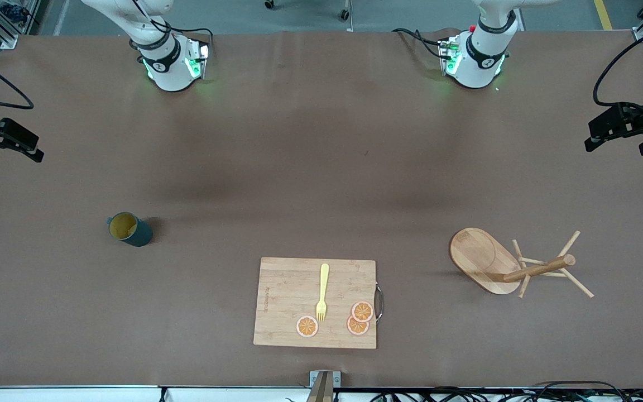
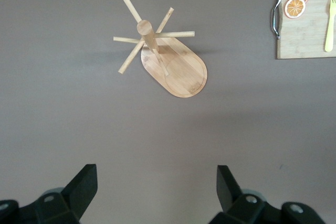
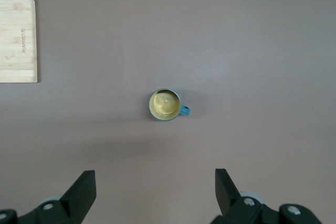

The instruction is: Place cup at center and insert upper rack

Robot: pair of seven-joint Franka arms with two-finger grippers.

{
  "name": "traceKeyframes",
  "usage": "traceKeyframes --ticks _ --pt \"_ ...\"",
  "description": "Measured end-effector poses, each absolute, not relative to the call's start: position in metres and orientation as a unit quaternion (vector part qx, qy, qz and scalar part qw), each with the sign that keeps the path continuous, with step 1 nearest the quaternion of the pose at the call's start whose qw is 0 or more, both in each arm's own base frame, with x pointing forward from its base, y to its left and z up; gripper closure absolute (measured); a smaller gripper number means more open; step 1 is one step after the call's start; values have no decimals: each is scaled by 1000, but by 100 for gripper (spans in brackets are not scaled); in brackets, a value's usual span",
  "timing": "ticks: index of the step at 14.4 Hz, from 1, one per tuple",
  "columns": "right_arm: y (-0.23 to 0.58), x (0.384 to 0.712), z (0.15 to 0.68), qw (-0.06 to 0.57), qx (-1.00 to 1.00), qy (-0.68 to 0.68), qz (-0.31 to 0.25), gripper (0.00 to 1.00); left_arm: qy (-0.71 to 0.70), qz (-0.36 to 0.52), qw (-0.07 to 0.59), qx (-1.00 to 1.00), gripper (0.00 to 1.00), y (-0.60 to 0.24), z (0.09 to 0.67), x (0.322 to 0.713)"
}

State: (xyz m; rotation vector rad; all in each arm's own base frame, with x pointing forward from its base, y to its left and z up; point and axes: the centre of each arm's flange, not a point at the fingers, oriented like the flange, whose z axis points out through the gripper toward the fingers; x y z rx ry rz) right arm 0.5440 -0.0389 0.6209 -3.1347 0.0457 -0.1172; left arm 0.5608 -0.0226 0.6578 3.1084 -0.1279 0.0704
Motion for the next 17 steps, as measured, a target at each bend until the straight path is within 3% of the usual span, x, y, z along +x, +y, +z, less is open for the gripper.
traceKeyframes --ticks 17 --pt "-42 544 620 7 -999 15 -38 0 -41 23 15 999 0 -23 658 561"
